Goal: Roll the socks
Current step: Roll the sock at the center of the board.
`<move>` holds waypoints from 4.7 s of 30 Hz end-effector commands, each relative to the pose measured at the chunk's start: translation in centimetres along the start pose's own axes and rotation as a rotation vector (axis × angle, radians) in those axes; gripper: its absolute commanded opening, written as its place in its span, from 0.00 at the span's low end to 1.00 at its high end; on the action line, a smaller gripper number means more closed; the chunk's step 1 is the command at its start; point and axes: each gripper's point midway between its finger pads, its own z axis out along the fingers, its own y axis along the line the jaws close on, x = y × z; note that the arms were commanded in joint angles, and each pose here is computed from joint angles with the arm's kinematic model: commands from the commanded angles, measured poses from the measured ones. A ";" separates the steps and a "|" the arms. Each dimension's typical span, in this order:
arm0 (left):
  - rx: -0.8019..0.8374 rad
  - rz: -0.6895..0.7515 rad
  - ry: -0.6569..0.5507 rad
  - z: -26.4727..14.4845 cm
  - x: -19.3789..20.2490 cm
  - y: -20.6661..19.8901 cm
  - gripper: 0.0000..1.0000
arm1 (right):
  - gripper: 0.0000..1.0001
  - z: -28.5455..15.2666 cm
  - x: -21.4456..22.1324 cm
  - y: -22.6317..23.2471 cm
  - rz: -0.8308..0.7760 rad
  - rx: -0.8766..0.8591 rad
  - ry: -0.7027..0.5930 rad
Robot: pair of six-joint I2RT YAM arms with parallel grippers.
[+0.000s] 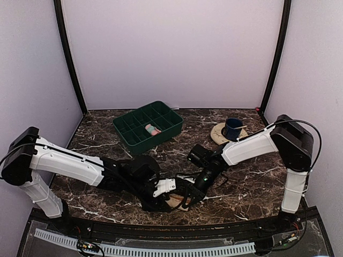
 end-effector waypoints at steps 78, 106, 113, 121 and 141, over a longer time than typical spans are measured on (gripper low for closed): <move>0.432 -0.215 0.231 3.8 1.9 -0.9 0.07 | 0.33 -5.8 0.4 -4.2 0.154 0.224 -0.315; 0.687 -0.485 0.286 4.4 1.7 0.4 0.06 | 0.35 -4.1 0.0 1.4 -0.379 0.691 -0.297; 0.705 -0.499 0.297 4.7 1.7 0.5 0.07 | 0.38 -1.9 -0.2 2.5 -0.469 0.700 -0.220; 0.728 -0.511 0.294 4.7 1.6 0.4 0.07 | 0.42 -0.9 -0.4 2.1 -0.509 0.725 -0.175; 0.720 -0.531 0.304 4.8 2.0 0.7 0.10 | 0.09 0.4 0.5 0.0 -0.538 0.759 -0.093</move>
